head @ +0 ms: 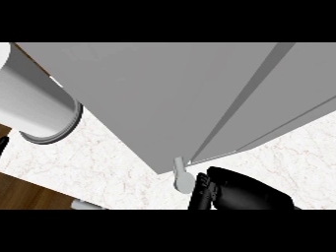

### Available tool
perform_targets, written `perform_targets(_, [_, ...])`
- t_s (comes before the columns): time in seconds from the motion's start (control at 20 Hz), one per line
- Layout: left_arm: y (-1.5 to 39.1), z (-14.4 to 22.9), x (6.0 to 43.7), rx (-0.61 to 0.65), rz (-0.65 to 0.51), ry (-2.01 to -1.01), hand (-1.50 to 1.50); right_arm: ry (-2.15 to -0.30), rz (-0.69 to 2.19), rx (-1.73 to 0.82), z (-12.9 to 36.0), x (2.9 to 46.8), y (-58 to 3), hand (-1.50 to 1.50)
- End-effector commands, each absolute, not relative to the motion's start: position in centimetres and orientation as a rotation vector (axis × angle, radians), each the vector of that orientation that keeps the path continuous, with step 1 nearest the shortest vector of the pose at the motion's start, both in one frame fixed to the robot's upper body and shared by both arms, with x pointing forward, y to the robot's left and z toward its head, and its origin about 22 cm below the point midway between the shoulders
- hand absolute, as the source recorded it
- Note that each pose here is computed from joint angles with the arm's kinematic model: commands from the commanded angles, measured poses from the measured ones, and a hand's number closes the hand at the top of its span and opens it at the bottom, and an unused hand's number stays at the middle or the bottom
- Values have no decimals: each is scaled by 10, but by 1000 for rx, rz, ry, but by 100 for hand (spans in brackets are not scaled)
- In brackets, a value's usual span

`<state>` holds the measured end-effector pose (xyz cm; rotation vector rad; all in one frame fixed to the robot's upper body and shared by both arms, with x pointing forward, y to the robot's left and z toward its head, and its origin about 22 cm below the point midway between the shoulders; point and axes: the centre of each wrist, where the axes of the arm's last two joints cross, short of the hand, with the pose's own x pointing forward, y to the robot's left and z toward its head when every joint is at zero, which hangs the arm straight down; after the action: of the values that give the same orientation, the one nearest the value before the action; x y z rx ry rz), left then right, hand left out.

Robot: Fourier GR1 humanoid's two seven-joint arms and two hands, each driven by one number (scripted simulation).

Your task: Pick up the bottled water, place it into the cabinet and close the cabinet

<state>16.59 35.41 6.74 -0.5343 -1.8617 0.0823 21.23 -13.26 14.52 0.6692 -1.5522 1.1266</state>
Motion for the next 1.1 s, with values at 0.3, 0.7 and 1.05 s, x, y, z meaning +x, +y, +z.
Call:
perform_targets(0.3, [366,61,164,-509,117,-1856,-150,-1451,974,512,173,295,-57,150])
perform_targets(0.7, [369,58,157,-498,142,-1878,-150,-1563,663,305,205,356,-46,150])
perform_targets(1.05, [376,57,157,-488,146,-1891,-150,-1593,487,270,206,377,-35,150])
